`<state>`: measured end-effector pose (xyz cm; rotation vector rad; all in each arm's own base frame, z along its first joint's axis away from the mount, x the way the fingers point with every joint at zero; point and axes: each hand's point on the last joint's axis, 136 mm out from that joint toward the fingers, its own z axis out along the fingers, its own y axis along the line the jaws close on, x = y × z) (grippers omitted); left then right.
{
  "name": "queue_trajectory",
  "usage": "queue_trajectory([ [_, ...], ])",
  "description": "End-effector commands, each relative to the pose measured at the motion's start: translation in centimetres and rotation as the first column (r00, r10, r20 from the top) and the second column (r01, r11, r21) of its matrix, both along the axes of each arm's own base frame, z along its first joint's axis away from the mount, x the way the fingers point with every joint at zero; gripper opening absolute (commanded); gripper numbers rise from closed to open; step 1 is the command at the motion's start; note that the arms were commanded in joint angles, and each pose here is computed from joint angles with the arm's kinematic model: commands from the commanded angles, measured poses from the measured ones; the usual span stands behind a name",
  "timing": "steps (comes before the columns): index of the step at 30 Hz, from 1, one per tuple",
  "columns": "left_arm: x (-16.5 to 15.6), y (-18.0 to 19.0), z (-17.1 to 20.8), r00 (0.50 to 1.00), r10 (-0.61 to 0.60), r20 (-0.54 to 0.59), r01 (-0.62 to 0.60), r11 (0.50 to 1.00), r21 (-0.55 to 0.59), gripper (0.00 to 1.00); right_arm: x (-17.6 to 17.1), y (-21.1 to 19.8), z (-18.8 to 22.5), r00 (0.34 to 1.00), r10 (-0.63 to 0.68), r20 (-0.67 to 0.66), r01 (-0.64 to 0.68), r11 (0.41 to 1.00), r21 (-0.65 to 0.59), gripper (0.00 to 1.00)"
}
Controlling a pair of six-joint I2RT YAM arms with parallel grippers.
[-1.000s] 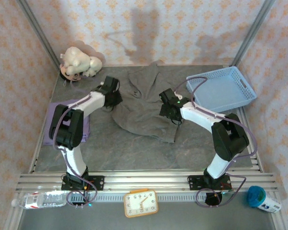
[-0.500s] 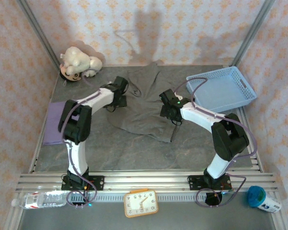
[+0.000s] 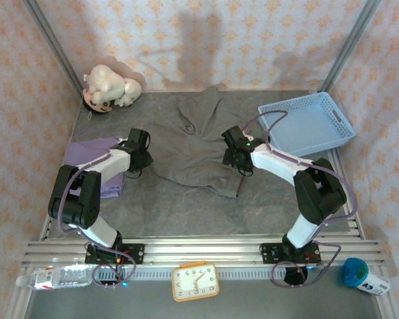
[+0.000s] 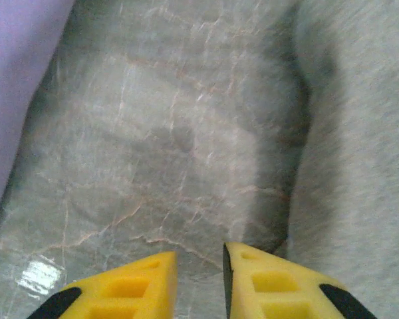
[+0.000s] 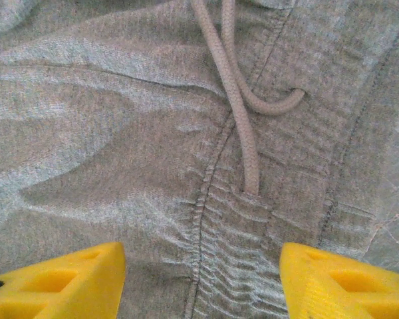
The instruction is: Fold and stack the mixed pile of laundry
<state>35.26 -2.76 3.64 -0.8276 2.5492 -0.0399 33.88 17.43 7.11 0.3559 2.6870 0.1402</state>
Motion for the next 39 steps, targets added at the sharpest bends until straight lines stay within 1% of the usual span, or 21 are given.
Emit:
queue_trajectory([
  [1, 1.4, -0.4, -0.5, 0.998, 0.043, 0.047, -0.041, 0.999, -0.035, 0.23, -0.4, -0.2, 0.9, 1.000, -0.014, 0.021, 0.014, 1.000, -0.001, 0.62],
  [3, 2.3, -0.5, -1.1, 0.999, 0.040, 0.036, -0.039, 0.999, -0.033, 0.25, -0.4, -0.2, 1.1, 1.000, -0.014, 0.024, 0.014, 1.000, -0.001, 0.62],
  [5, 3.5, -0.8, -1.4, 0.999, 0.037, 0.034, -0.036, 0.999, -0.039, 0.31, -0.4, -0.3, 1.3, 1.000, -0.016, 0.027, 0.016, 1.000, -0.003, 0.62],
  [8, 5.3, -1.9, -1.2, 0.998, 0.024, 0.060, -0.019, 0.996, -0.087, 0.40, -0.5, -0.5, 1.5, 0.999, -0.017, 0.033, 0.017, 1.000, -0.010, 0.62],
  [11, 6.7, -2.9, -0.5, 0.995, 0.022, 0.095, -0.010, 0.991, -0.132, 0.42, -0.5, -0.7, 1.4, 0.999, -0.019, 0.031, 0.020, 1.000, -0.018, 0.62],
  [14, 7.6, -4.1, 0.3, 0.993, 0.003, 0.118, 0.015, 0.988, -0.156, 0.42, -0.5, -0.5, 1.0, 1.000, -0.016, 0.022, 0.017, 1.000, -0.017, 0.62],
  [21, 9.3, -6.4, 2.2, 0.986, -0.041, 0.164, 0.068, 0.984, -0.166, 0.43, -0.4, -0.2, 0.3, 1.000, -0.008, 0.005, 0.009, 1.000, -0.015, 0.62],
  [26, 10.4, -7.5, 3.9, 0.977, -0.072, 0.199, 0.102, 0.984, -0.148, 0.43, -0.6, -0.4, 0.0, 1.000, -0.007, -0.001, 0.007, 1.000, -0.024, 0.62],
  [29, 10.9, -7.9, 3.2, 0.979, -0.086, 0.184, 0.112, 0.985, -0.135, 0.43, -0.7, -0.4, -0.3, 1.000, -0.009, -0.007, 0.009, 1.000, -0.026, 0.62],
  [34, 11.3, -8.7, 0.5, 0.986, -0.107, 0.130, 0.125, 0.982, -0.140, 0.43, -1.0, -0.6, -0.4, 1.000, -0.005, -0.012, 0.005, 0.999, -0.031, 0.62],
  [36, 11.3, -8.7, 0.2, 0.987, -0.110, 0.119, 0.126, 0.982, -0.140, 0.41, -1.1, -0.8, -0.4, 1.000, -0.007, -0.010, 0.006, 0.999, -0.036, 0.62],
  [39, 11.1, -8.6, 0.2, 0.987, -0.117, 0.113, 0.132, 0.982, -0.131, 0.36, -1.1, -1.0, -0.3, 1.000, -0.010, -0.004, 0.010, 0.999, -0.041, 0.62],
])
